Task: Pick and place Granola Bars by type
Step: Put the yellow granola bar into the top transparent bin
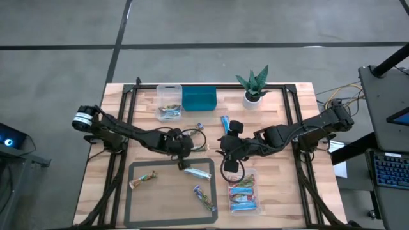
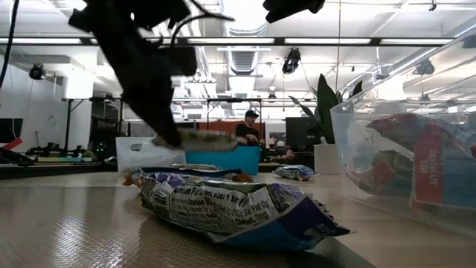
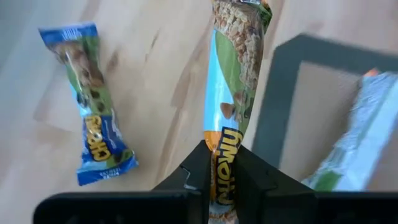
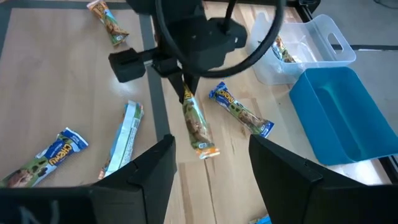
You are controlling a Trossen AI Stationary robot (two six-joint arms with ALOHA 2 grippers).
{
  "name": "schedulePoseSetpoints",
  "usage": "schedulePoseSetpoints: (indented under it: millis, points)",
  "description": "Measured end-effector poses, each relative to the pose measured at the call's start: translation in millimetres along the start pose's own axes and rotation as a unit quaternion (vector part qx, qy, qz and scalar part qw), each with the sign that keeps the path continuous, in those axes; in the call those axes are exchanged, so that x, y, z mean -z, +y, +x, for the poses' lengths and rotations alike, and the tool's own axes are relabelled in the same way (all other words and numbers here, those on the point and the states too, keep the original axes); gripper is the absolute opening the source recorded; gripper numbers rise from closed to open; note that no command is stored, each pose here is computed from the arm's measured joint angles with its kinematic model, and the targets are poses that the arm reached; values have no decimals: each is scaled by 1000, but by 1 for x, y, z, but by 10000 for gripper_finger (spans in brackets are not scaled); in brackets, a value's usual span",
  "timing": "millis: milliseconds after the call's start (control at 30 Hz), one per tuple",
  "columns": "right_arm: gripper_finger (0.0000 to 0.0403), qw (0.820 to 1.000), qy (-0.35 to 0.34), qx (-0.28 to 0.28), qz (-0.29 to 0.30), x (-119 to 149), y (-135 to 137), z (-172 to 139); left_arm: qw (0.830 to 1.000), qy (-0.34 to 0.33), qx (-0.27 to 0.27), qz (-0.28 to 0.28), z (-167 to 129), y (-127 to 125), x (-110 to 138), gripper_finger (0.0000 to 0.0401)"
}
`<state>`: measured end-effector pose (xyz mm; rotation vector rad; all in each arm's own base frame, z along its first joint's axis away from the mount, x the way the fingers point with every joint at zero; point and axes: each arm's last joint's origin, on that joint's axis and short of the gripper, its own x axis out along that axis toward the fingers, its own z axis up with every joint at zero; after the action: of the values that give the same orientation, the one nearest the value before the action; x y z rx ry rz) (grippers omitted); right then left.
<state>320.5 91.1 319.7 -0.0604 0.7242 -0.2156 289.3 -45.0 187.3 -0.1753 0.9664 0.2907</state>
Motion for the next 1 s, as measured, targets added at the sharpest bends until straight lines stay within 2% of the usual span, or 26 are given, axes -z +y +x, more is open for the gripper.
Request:
schedulePoseSetpoints:
  millis: [267, 633, 800, 1000]
  points:
    - [194, 1000, -3, 0, -3, 0, 0, 0, 998, -53, -4, -46, -44, 19, -30, 25]
    - [194, 1000, -14, -3, -5, -2, 1, 0, 991, -92, -61, -77, -112, 69, -66, 25]
    - [194, 1000, -16, -3, -4, -3, 1, 0, 987, -90, -100, -92, -128, 97, -73, 25]
    - [194, 1000, -17, -4, -3, -3, 1, 0, 979, -70, -154, -117, -137, 138, -68, 23]
